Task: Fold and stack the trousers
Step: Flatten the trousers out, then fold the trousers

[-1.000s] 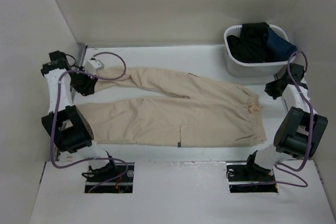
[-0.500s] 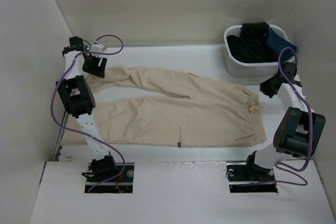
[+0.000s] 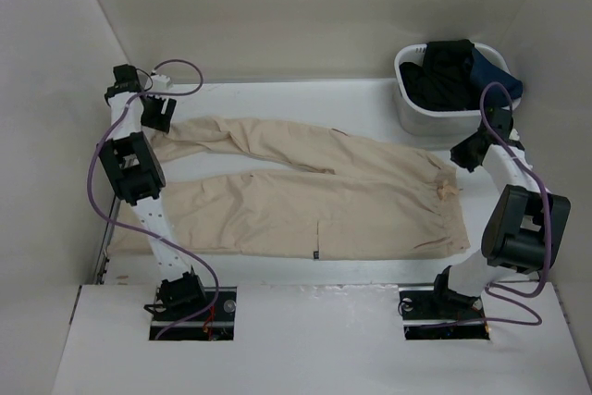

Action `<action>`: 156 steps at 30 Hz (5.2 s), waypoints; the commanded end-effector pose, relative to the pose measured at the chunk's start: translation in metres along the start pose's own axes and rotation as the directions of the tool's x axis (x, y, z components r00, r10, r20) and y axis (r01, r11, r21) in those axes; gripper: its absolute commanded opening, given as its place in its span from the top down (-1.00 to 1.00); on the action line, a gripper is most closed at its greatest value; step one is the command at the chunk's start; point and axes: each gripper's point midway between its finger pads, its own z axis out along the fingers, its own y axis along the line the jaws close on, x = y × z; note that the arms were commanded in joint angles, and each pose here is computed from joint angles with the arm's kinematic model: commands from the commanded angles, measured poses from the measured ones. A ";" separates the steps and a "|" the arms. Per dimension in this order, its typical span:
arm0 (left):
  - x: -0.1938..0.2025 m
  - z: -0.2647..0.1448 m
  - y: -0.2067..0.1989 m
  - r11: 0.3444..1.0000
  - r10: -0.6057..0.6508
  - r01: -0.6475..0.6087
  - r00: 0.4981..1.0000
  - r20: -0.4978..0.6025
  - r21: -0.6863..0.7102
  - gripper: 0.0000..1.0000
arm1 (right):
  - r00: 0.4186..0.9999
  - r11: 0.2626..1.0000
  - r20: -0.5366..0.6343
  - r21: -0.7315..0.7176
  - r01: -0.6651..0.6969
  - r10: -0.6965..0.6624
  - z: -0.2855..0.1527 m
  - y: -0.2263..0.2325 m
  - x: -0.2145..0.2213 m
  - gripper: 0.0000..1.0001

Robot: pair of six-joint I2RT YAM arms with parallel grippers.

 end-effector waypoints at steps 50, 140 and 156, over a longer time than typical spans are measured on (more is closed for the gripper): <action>0.023 -0.177 -0.046 0.981 -0.084 0.046 0.977 0.198 0.186 0.05 | 0.997 0.981 0.053 -0.188 -0.049 0.060 -0.005 0.029 0.010 0.99; -0.100 -0.317 0.055 0.530 0.669 -0.210 0.699 0.253 -0.822 0.90 | 0.925 0.997 0.380 -0.076 0.025 0.006 -0.078 0.028 -0.101 1.00; 0.153 -0.297 -0.059 0.674 0.500 -0.302 0.858 0.115 -0.674 0.93 | 0.825 0.937 0.501 -0.336 -0.091 0.260 -0.128 -0.030 -0.053 1.00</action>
